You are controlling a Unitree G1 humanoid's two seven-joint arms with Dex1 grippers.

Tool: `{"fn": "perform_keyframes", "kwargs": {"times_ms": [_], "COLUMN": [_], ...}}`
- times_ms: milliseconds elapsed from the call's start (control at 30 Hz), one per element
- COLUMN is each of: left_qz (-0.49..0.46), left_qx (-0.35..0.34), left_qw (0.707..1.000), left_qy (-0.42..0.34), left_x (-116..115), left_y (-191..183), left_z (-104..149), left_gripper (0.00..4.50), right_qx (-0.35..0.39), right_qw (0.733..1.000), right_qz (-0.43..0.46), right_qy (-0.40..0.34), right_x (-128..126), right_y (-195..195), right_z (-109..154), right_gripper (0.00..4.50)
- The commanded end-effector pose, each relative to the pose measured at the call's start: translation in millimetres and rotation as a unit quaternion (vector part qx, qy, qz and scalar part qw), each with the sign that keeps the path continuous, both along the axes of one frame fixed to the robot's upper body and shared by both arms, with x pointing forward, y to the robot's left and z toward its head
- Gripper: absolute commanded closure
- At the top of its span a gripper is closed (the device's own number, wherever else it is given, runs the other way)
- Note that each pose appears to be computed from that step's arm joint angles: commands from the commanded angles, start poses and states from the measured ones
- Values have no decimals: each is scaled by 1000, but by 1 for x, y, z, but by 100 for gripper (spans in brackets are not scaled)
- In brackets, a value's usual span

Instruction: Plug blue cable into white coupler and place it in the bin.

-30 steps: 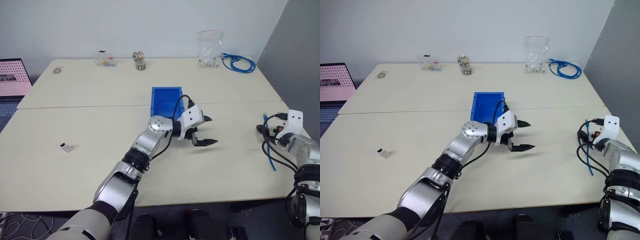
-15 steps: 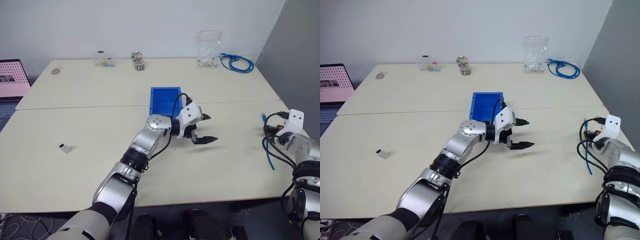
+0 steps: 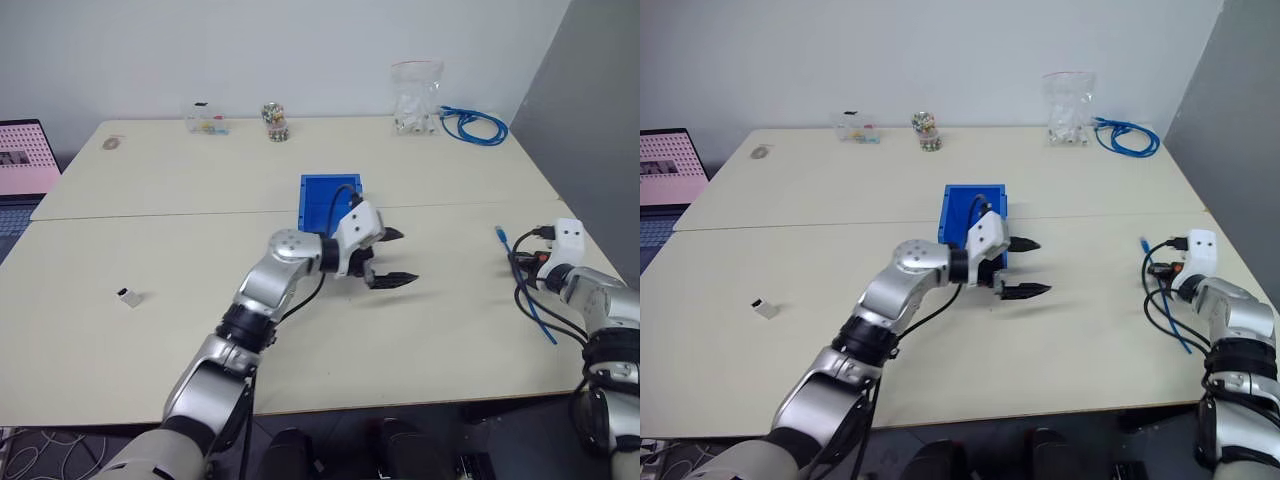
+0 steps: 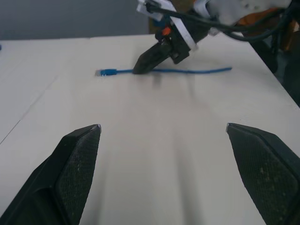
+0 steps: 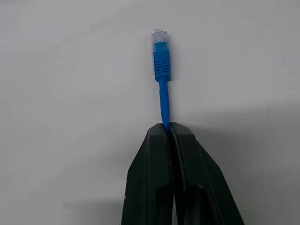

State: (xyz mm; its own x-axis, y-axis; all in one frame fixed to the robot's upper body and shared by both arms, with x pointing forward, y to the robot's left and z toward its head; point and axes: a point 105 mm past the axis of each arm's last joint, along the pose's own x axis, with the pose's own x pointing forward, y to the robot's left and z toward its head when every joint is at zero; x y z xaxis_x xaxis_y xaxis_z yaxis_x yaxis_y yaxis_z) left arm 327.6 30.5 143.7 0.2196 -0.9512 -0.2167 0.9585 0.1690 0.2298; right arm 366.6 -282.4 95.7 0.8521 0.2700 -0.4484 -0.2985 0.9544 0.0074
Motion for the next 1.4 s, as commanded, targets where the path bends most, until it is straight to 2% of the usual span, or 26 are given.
{"fn": "perform_keyframes", "kwargs": {"times_ms": [33,100,133,267,400,500,633,700,833,1033,1200,1300,1367,1400], "left_qz": [48,91,120,246,359,410,500,514,523,481,408,315,275,247], "left_qx": [6,22,17,-40,-50,-56,-58,-59,-64,-61,-40,-2,16,28], "left_qw": [999,994,991,966,930,907,856,847,842,867,909,948,961,968], "left_qy": [17,47,55,61,63,75,114,118,117,112,72,43,37,33], "left_x": [-34,-75,-87,-121,-151,-162,-190,-195,-197,-186,-154,-125,-115,-106], "left_y": [53,82,91,109,125,132,150,151,151,151,164,170,172,171], "left_z": [-8,-31,-34,-32,-40,-45,-67,-71,-76,-86,-75,-60,-55,-53], "left_gripper": [0,0,0,0,0,0,0,0,0,0,0,0,0,0], "right_qx": [-40,-24,-6,18,1,-16,-54,-67,-82,-70,-27,8,19,27], "right_qw": [964,916,899,859,830,818,795,789,784,801,839,867,878,882], "right_qz": [261,401,437,511,557,575,603,610,614,594,544,498,479,470], "right_qy": [-9,19,26,25,20,18,26,30,36,21,-1,-12,-14,-19], "right_x": [-32,-63,-71,-75,-63,-57,-50,-48,-47,-48,-59,-73,-80,-86], "right_y": [72,118,134,178,223,240,266,268,266,255,234,213,207,202], "right_z": [31,32,35,36,22,14,-10,-18,-31,-25,1,24,32,38], "right_gripper": [447,447,447,447,447,447,447,447,376,241,127,62,12,6]}}
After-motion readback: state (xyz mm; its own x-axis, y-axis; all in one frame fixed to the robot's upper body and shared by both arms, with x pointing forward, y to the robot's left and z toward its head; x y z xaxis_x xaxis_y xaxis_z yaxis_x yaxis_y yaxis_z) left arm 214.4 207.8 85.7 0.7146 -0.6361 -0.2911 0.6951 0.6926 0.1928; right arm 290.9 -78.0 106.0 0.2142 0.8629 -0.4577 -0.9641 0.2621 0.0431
